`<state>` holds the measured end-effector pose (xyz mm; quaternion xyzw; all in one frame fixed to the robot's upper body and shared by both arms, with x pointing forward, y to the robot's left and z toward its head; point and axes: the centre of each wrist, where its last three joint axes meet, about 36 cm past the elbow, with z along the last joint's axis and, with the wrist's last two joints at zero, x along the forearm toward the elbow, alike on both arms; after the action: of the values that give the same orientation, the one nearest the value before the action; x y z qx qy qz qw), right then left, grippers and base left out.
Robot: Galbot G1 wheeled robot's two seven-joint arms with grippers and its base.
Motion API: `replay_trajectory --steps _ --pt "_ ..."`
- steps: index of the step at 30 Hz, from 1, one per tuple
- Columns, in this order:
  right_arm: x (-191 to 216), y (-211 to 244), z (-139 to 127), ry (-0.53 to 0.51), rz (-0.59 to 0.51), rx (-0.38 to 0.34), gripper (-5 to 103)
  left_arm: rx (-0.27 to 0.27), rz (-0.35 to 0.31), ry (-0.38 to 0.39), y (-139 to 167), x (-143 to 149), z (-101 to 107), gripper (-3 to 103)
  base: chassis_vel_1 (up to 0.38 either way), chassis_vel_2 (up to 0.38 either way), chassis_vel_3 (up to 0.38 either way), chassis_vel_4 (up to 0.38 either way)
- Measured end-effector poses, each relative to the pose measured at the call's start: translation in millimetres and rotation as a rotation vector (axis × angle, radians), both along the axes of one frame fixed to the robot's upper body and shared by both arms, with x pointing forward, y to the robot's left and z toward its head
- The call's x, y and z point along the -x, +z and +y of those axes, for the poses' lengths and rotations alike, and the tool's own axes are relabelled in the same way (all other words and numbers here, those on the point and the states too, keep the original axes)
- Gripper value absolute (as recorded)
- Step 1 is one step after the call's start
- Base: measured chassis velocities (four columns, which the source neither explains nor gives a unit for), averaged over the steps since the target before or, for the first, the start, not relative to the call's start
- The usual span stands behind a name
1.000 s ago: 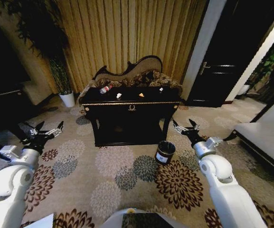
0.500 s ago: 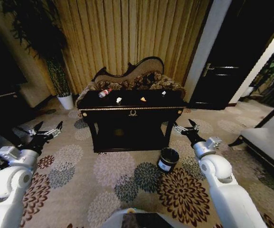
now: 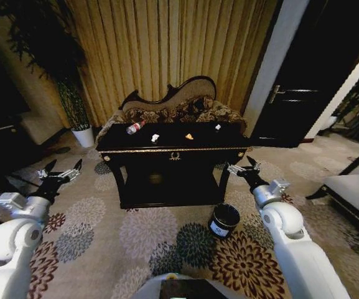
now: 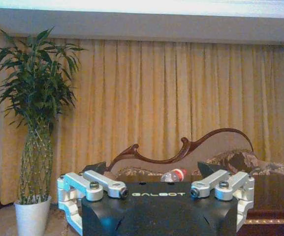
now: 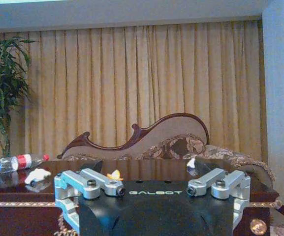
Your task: Move to the front of the table and place the trash on the table into the trash bin.
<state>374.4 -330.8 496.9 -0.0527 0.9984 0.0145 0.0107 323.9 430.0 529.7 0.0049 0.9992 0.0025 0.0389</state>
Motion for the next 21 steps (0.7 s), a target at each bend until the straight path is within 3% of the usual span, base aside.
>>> replay_trajectory --steps 21 --pt "1.0 -0.9 6.2 0.009 -0.003 -0.009 100 -0.009 -0.007 0.007 3.2 9.4 1.1 100 -0.161 0.159 0.159 -0.167"
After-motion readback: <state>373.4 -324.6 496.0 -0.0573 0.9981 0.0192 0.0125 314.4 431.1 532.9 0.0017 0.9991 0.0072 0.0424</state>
